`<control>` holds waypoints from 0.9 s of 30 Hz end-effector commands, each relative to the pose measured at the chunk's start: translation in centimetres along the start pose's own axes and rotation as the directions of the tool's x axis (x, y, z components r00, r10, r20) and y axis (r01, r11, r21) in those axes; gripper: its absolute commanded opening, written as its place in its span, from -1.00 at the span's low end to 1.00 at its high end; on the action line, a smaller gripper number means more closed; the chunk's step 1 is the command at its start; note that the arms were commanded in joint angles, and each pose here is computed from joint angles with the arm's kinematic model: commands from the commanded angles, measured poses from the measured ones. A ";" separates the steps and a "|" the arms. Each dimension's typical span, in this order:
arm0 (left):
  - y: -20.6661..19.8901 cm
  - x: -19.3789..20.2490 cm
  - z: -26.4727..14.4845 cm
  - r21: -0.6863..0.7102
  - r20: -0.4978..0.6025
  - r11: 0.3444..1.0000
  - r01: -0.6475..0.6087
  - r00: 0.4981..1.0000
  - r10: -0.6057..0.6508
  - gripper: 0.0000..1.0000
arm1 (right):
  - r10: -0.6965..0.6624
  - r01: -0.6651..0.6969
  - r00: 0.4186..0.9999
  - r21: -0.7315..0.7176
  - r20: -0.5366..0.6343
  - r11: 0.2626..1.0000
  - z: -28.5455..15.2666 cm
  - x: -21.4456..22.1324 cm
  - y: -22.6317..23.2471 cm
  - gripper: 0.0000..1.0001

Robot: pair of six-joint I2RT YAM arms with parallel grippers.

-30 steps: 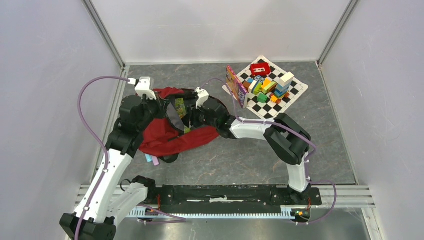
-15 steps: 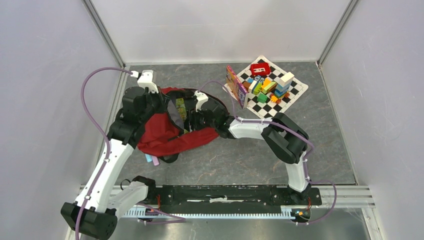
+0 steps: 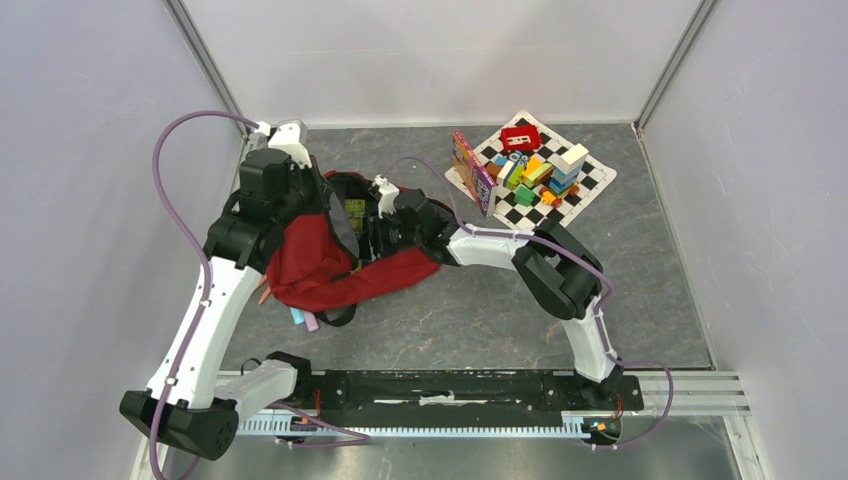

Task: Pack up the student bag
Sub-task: Place the book in the student bag, then pick up the book from the center of the board.

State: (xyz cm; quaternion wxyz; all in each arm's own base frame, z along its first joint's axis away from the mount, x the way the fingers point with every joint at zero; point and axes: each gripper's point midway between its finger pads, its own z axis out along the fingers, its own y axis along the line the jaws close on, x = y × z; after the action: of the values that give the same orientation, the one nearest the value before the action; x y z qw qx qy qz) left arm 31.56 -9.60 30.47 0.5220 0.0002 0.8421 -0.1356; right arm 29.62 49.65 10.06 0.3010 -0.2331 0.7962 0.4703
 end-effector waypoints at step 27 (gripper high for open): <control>0.5 -3.5 -5.2 -0.082 0.047 0.992 0.097 0.995 -0.093 -0.96 | -0.343 0.245 0.937 0.589 0.059 0.770 -24.1 -17.2 -13.0 0.81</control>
State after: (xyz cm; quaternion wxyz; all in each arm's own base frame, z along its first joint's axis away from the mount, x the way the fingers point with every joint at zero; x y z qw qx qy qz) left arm 28.96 -7.43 31.72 0.4848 -0.0429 0.8682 -0.0969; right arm 41.68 28.91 19.08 0.4422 -0.2343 0.8346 0.2302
